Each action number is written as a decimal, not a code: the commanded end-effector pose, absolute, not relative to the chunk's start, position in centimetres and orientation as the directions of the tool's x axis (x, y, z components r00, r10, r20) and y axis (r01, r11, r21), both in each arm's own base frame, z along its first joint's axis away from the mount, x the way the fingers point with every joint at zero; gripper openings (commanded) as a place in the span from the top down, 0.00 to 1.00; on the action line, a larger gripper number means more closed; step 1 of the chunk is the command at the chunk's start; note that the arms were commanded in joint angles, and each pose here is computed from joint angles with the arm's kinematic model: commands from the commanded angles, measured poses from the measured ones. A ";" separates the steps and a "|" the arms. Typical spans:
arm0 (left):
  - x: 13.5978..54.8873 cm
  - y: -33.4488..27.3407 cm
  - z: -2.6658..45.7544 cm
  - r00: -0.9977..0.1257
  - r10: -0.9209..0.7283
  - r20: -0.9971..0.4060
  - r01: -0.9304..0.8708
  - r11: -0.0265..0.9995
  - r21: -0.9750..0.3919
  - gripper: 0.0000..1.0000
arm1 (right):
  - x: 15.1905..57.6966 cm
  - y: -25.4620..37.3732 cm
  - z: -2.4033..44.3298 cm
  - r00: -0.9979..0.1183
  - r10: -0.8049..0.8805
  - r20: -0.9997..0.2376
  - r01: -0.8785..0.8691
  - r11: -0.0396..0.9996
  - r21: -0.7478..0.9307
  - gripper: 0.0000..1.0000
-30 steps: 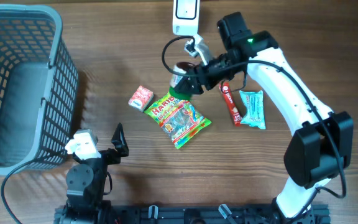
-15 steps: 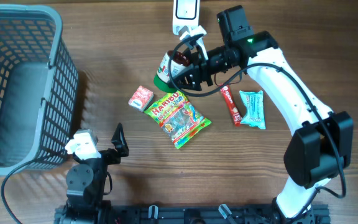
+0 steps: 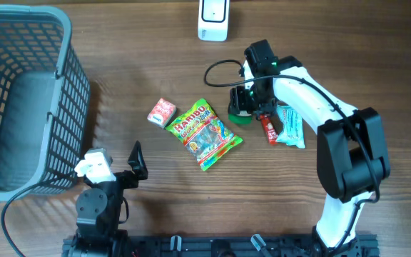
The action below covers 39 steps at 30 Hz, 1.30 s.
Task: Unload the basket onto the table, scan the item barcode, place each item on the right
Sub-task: 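Lower the jar onto the table beside the red stick and release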
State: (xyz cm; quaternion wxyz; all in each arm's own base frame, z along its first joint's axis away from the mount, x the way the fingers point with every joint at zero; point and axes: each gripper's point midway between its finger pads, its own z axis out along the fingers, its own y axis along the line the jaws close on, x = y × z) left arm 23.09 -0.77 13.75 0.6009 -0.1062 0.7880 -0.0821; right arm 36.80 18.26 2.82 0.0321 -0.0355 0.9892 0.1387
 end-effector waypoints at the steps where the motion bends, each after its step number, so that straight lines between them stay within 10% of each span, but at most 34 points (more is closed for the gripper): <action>1: 23.1 -0.8 13.5 -0.255 -0.276 -0.927 -0.071 0.961 -0.267 0.00 | 36.2 16.4 -0.3 -1.000 0.019 -0.009 0.017 0.987 0.161 0.45; 4: 23.1 -0.8 13.5 -0.255 -0.276 -0.927 -0.071 0.961 -0.267 0.00 | 36.0 16.3 0.0 -1.000 0.029 0.006 0.029 0.987 0.155 0.21; 9: 23.1 -0.8 13.5 -0.255 -0.276 -0.927 -0.071 0.961 -0.267 0.00 | 36.7 17.4 3.1 -0.999 0.045 0.025 0.049 0.981 0.190 0.10; 27: 23.1 -0.8 13.5 -0.255 -0.276 -0.927 -0.071 0.961 -0.267 0.00 | 41.1 15.4 9.5 -0.972 -0.182 -0.148 -0.189 0.982 0.030 0.00; 34: 23.1 -0.8 13.5 -0.255 -0.276 -0.927 -0.071 0.961 -0.267 0.00 | 46.2 15.8 9.0 -0.967 -0.074 -0.243 -0.173 0.892 0.418 0.01; 39: 23.1 -0.8 13.5 -0.255 -0.276 -0.927 -0.071 0.961 -0.267 0.00 | 45.8 14.6 3.1 -0.994 -0.007 -0.108 -0.044 0.936 0.349 0.42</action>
